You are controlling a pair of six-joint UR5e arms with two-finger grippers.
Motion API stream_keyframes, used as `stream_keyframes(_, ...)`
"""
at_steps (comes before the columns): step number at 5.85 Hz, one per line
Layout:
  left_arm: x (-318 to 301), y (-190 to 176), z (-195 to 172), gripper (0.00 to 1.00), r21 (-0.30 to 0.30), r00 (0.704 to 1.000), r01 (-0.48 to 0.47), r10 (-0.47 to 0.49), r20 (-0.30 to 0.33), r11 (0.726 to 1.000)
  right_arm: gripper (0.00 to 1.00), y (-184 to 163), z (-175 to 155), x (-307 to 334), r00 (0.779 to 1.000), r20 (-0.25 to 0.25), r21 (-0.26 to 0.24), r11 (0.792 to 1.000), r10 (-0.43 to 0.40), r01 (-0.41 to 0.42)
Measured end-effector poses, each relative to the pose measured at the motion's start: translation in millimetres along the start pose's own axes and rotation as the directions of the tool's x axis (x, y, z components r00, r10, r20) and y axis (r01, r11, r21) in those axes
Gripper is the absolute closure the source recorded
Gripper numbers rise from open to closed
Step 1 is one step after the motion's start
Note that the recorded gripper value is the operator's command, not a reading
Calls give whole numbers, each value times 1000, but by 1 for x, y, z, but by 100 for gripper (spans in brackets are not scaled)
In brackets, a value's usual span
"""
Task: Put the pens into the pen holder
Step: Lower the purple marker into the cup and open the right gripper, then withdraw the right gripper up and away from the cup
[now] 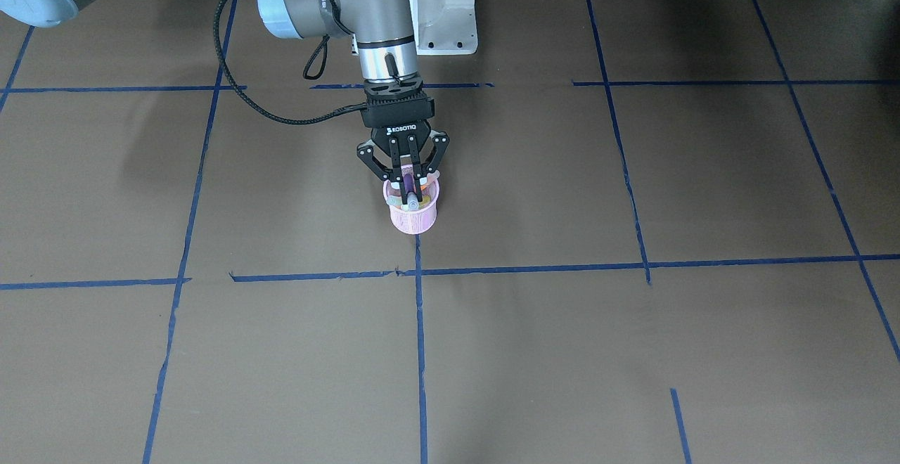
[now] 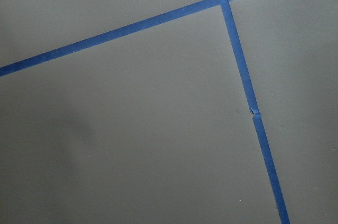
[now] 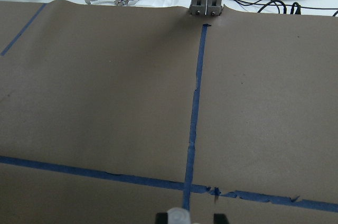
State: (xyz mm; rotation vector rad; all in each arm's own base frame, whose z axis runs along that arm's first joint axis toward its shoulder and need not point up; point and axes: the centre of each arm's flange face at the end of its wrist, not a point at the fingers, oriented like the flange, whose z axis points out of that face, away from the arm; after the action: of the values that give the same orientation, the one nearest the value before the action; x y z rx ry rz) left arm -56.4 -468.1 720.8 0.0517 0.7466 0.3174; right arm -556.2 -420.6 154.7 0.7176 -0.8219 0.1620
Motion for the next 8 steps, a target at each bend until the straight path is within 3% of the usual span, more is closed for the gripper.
stream_keyframes(2, 0, -1, -1, 0, 1, 1000, -1, 1, 1, 1000, 0, -14, -25, -2, 1000, 25, -4, 1000, 6, -6)
stream_keyframes(3, 1, 0, -1, 0, 2, 1000, -2, 2, 1, 1000, 0, -34, -37, 11, 1000, 14, -67, 998, 12, -11)
stream_keyframes(4, 4, 3, -3, 0, 4, 1000, -2, 2, 2, 1000, 0, -66, -43, 41, 1000, -9, -177, 984, 27, -28)
stream_keyframes(5, 9, 7, -6, 0, 9, 1000, -2, 2, 4, 1000, 0, -99, -42, 84, 999, -30, -280, 959, 32, -39)
stream_keyframes(6, 13, 9, -9, 0, 13, 1000, 25, -25, 5, 1000, 0, -128, -36, 148, 999, -37, -387, 922, 13, -26)
stream_keyframes(8, 19, 7, -12, 0, 19, 995, 104, -104, 4, 994, 0, -147, -28, 301, 999, -6, -536, 844, -47, 36)
